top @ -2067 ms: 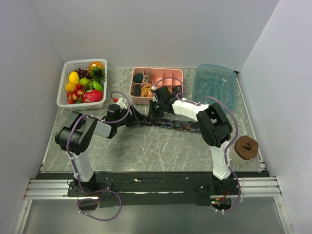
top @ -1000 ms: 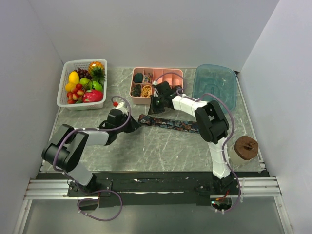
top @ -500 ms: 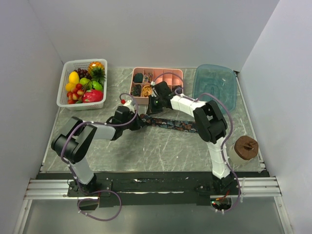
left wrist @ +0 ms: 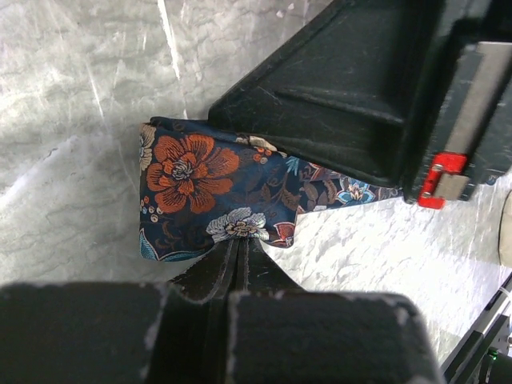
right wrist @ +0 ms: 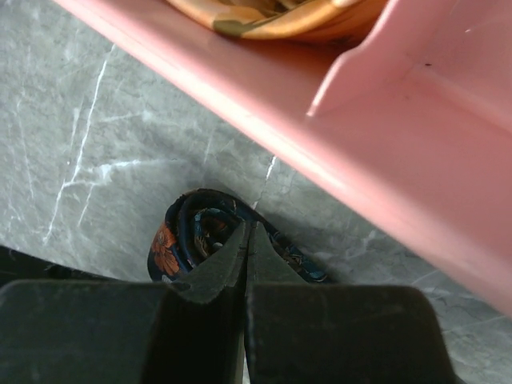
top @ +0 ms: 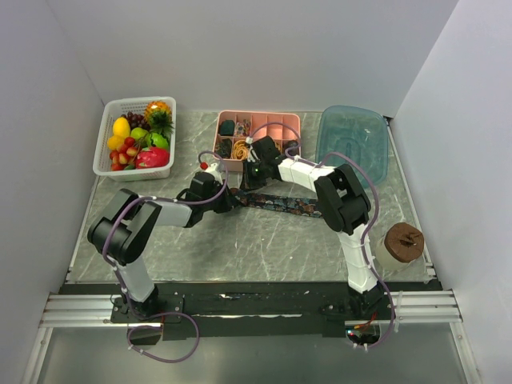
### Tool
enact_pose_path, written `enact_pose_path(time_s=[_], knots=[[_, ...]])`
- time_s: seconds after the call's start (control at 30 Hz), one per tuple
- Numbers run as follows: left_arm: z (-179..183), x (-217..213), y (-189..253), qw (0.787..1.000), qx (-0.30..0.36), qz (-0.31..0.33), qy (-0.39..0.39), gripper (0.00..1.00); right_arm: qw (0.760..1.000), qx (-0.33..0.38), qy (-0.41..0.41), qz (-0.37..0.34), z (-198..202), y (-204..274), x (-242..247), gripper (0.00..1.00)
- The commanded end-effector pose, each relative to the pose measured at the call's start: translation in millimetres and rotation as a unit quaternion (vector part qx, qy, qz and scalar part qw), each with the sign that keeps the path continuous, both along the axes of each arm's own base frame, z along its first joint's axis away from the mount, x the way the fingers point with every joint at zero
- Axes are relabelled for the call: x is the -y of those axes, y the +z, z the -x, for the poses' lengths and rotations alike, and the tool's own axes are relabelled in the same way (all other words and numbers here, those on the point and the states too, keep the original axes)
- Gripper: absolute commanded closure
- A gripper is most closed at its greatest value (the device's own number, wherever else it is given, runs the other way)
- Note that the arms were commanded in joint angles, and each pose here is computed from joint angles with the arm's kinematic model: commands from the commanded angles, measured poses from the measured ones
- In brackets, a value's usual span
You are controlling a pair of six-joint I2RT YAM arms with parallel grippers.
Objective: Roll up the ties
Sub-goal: Roll the tie at the center of the board.
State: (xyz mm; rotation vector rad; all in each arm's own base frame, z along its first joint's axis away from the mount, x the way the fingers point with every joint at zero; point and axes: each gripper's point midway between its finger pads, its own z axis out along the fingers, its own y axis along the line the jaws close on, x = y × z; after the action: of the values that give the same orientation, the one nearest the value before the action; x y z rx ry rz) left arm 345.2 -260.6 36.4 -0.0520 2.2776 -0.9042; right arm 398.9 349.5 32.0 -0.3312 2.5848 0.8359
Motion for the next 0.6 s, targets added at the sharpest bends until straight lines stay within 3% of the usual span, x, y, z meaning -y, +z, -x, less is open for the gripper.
enact_pose_path(time_s=[0.0,0.27,0.4,0.57], knots=[[-11,8,11,1.000,0.022,0.004,-0.010,0.99,0.999,0.021,0.028,-0.036,5,31,-14,1.00],[-12,7,8,1.000,0.019,0.001,-0.005,0.99,0.998,0.022,0.038,-0.043,5,38,-19,1.00],[-11,7,12,1.000,0.025,0.001,-0.008,0.99,0.999,0.029,0.017,-0.013,-2,34,-8,1.00],[-3,-3,18,0.999,0.037,-0.014,-0.007,0.91,0.998,0.059,-0.021,0.007,-21,53,9,1.00]])
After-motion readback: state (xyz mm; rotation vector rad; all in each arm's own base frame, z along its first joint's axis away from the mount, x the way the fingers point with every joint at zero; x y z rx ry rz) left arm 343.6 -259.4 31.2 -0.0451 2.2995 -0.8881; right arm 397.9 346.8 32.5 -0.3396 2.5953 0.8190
